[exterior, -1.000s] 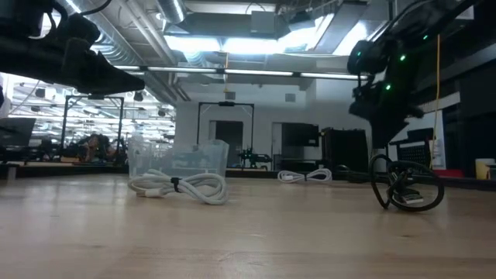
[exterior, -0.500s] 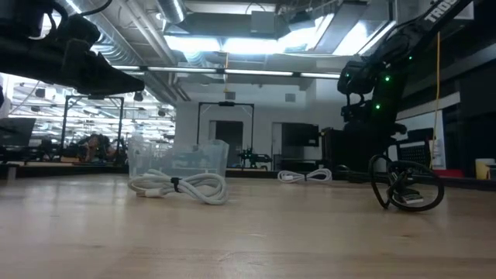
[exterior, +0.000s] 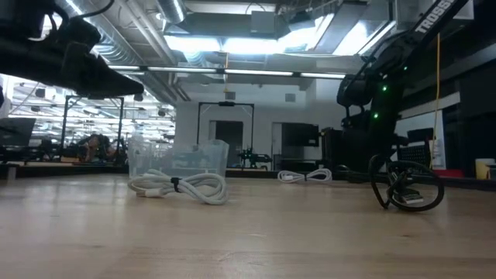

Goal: Pick and place USB-C Cables
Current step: Put the purple white charger cable into the transparent bin

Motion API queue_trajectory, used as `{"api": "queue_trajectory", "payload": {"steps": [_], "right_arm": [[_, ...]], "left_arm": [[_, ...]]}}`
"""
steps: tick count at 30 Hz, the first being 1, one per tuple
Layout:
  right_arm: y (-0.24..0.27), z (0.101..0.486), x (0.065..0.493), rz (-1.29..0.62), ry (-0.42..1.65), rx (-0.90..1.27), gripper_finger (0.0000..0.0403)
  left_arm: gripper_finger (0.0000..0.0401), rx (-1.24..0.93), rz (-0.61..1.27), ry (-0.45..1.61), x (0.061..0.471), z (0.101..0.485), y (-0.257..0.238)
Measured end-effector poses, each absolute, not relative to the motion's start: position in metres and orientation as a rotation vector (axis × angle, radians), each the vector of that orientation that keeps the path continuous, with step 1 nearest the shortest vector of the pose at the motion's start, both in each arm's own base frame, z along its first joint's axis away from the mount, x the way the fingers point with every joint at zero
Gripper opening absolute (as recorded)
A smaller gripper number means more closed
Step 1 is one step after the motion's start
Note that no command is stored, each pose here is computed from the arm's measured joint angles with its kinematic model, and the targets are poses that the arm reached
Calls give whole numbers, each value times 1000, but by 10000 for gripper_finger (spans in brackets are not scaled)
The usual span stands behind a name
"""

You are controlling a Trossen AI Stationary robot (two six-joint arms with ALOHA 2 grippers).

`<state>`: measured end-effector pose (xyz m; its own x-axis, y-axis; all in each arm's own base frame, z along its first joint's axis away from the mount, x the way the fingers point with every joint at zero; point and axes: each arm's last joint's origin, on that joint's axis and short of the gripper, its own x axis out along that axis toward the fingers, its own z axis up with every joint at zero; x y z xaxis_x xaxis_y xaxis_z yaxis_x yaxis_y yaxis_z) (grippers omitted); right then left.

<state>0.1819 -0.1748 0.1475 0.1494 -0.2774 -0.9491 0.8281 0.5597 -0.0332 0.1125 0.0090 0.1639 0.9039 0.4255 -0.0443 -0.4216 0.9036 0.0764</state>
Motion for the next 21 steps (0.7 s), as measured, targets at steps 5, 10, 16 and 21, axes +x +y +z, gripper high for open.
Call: {"api": "queue_trajectory", "payload": {"steps": [5,10,16,21], "right_arm": [[-179,148,183,-896,1144,554,81],[-182,160,195,-783,1073,608,81],[-181,179,224,-482,844,622,80],[-171,184,240,-387,777,576,80]], "left_arm": [[108,69,438,73,112,163,9],[108,69,438,74,112,163,9],[108,69,439,73,112,163,9],[108,69,439,73,112,163,9]]}}
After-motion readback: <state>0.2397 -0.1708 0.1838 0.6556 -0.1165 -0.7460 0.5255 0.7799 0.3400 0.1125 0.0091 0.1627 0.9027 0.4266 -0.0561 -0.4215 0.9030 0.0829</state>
